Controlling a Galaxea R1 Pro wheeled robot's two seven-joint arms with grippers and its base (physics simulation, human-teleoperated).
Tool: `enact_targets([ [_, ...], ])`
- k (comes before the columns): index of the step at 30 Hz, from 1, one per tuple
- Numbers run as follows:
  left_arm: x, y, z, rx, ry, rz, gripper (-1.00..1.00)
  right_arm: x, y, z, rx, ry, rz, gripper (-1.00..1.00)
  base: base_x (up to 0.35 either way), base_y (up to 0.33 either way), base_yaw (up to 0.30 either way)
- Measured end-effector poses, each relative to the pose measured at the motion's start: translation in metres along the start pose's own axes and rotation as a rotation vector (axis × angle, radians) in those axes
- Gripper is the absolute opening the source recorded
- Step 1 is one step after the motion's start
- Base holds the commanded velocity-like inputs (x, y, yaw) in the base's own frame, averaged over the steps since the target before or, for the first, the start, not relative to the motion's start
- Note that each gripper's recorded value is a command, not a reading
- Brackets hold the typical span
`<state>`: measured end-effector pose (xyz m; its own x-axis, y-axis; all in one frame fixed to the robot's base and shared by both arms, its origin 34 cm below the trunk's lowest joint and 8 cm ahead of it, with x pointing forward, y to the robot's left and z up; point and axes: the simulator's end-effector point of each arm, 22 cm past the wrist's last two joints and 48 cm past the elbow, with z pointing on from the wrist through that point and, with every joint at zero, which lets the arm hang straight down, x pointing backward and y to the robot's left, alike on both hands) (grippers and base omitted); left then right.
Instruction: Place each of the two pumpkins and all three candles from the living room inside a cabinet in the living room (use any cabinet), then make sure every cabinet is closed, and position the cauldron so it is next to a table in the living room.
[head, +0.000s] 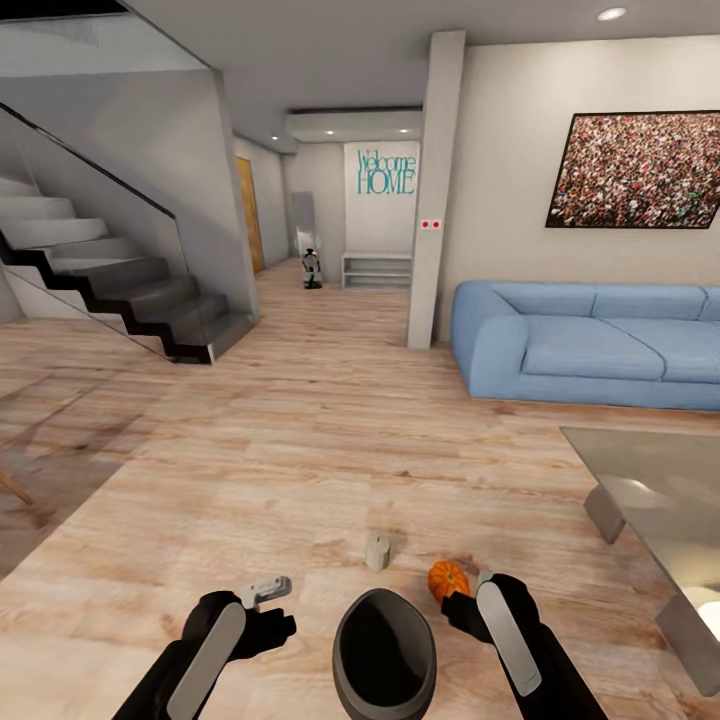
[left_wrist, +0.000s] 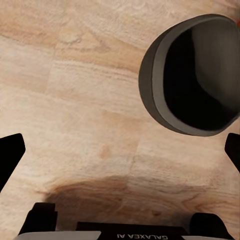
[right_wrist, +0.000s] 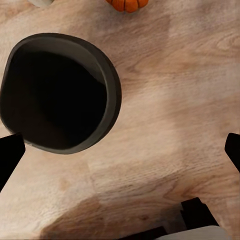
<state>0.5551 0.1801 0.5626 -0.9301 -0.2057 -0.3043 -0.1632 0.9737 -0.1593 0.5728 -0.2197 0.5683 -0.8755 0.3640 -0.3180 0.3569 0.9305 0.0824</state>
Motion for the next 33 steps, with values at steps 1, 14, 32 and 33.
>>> enact_targets([
  [1,0.0,0.0,0.0,-0.001,0.0,0.001,1.0,0.001,0.0,0.0,0.0,0.002,-0.001,1.0,0.003,-0.004,0.0],
  [14,0.028,-0.067,0.02,0.098,0.028,-0.008,1.0,0.025,0.031,0.023,-0.08,0.01,-0.083,1.0,0.0,0.0,0.0],
  [32,0.043,-0.076,0.056,0.088,-0.03,0.015,1.0,0.053,0.057,0.062,-0.09,-0.051,-0.136,1.0,0.0,0.0,0.0],
  [33,0.044,-0.075,0.058,0.088,-0.03,0.015,1.0,0.054,0.057,0.064,-0.09,-0.051,-0.136,1.0,0.0,0.0,0.0],
])
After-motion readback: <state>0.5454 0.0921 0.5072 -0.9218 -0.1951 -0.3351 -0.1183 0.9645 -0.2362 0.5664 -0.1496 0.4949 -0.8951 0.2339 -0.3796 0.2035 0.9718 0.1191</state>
